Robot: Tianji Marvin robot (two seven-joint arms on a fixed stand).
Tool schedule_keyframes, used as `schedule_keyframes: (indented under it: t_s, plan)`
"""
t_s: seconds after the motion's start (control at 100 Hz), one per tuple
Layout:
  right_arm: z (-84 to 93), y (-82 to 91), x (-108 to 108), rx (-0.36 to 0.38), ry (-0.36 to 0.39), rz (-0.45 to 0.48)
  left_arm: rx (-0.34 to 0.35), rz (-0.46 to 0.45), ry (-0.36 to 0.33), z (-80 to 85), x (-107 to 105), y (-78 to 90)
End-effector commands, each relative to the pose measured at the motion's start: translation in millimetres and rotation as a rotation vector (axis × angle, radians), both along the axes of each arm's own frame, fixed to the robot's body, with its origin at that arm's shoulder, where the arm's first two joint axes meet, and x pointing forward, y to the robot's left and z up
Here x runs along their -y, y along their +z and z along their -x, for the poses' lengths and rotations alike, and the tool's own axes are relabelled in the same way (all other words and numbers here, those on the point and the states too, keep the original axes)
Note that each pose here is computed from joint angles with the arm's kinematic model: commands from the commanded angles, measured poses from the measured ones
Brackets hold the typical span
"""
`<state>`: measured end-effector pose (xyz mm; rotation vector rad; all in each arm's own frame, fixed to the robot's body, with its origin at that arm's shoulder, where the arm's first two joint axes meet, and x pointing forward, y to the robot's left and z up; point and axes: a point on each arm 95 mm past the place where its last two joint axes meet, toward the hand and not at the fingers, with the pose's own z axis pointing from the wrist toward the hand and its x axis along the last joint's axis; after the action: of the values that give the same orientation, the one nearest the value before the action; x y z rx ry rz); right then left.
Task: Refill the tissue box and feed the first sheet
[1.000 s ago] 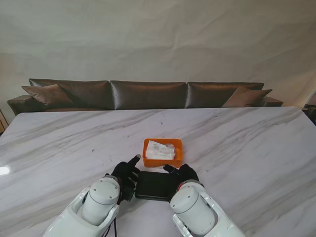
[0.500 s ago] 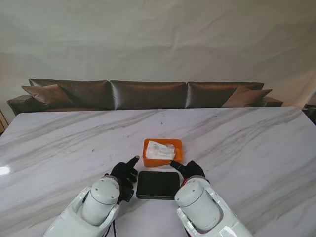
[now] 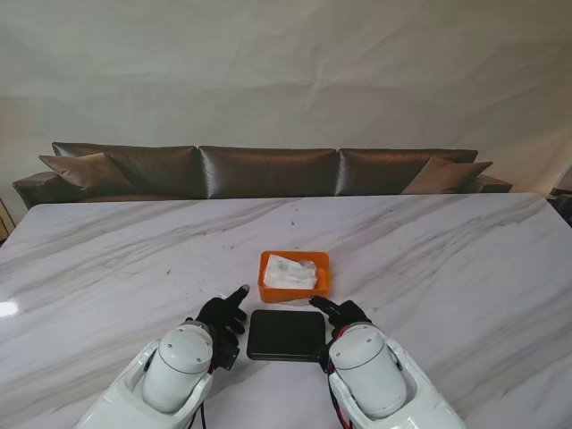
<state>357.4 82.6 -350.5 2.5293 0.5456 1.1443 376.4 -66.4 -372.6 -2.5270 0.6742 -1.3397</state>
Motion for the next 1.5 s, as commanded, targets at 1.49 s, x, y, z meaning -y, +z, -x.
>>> schedule_keyframes:
  t_s: [1.49]
  plan:
    - [9.9,-10.4,-15,-0.022,0.051,-0.115,-0.01,0.03,0.004,17.4,26,-22.9]
